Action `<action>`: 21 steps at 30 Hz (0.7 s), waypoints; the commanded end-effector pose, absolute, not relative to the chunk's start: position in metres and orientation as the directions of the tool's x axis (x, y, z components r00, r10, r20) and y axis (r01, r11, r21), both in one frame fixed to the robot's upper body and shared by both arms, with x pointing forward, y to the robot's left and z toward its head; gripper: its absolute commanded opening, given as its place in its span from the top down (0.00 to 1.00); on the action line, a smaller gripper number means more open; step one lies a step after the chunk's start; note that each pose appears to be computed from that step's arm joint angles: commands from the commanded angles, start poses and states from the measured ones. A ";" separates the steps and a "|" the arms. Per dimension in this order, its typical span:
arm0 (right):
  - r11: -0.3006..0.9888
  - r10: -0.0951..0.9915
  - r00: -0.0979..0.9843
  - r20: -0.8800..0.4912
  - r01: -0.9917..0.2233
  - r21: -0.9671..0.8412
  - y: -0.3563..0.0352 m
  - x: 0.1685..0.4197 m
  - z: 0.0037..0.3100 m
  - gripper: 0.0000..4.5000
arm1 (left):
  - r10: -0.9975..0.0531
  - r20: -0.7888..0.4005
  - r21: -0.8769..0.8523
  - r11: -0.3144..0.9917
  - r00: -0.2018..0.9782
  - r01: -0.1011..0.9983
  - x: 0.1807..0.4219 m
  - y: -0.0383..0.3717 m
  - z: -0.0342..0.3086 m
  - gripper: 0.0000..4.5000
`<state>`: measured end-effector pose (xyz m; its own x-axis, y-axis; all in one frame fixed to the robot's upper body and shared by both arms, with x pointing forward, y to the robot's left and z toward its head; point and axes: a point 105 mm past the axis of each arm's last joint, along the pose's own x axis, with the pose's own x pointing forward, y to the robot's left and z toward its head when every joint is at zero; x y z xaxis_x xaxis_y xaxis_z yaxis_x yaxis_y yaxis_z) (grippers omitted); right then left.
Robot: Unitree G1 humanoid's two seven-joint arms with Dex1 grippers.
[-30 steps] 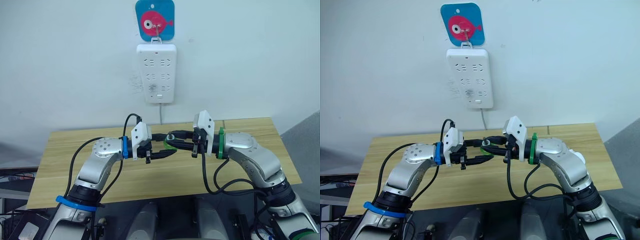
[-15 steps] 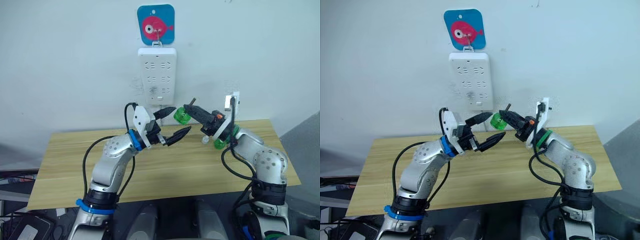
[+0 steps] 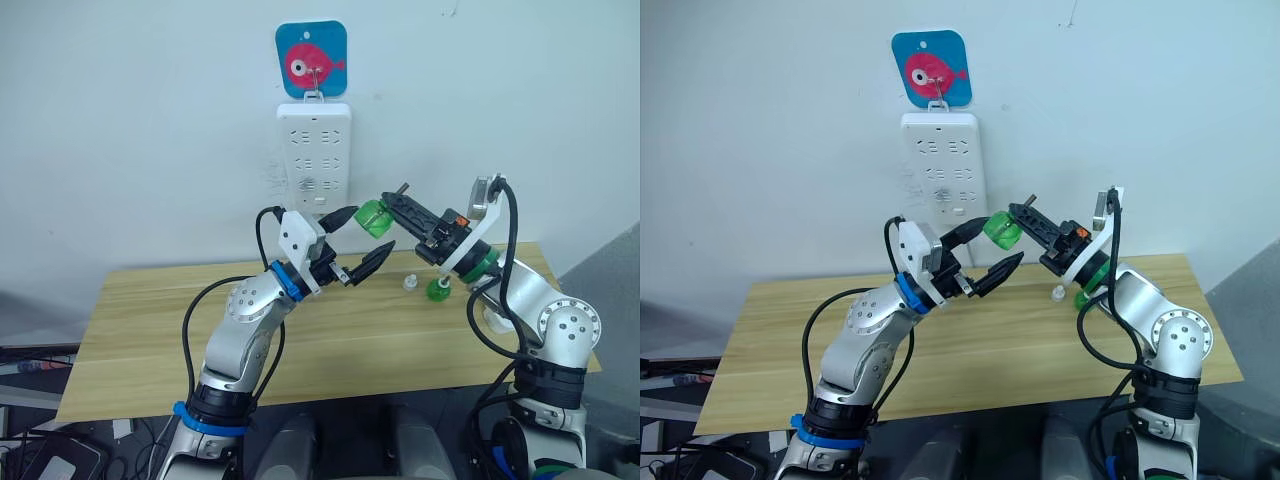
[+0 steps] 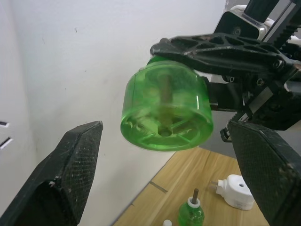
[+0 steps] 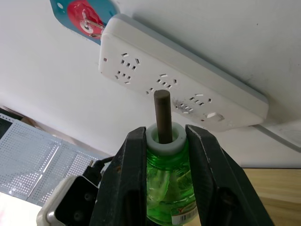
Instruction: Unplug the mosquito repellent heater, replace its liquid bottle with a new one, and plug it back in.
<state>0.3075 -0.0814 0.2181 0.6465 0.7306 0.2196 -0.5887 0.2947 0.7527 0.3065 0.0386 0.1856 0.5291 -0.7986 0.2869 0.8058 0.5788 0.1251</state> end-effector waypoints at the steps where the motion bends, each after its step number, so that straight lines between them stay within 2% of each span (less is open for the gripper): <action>1: 0.259 0.736 0.622 0.269 -0.625 0.736 -0.079 0.301 0.230 0.81 | -0.788 0.345 0.155 0.584 0.510 0.797 0.303 0.040 0.202 0.00; 5: 0.254 0.729 0.627 0.276 -0.622 0.741 -0.078 0.301 0.232 0.81 | -0.785 0.357 0.139 0.581 0.506 0.802 0.303 0.037 0.204 0.00; 6: 0.252 0.727 0.628 0.278 -0.620 0.743 -0.079 0.302 0.232 0.81 | -0.785 0.359 0.136 0.580 0.506 0.803 0.302 0.036 0.205 0.04; 9: 0.250 0.721 0.634 0.278 -0.613 0.749 -0.079 0.302 0.232 0.81 | -0.782 0.365 0.126 0.579 0.505 0.806 0.302 0.035 0.205 0.20; 13: 0.243 0.707 0.646 0.286 -0.602 0.761 -0.081 0.303 0.234 0.81 | -0.780 0.364 0.122 0.581 0.508 0.805 0.301 0.035 0.204 0.49; 21: 0.269 0.731 0.634 0.251 -0.607 0.748 -0.077 0.302 0.227 0.81 | -0.774 0.366 0.130 0.593 0.517 0.795 0.304 0.035 0.207 0.51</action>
<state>0.3090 -0.0801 0.2214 0.6616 0.7137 0.2301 -0.5692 0.2782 0.7737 0.3079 0.0361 0.1915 0.5352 -0.7843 0.3138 0.8024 0.5881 0.1013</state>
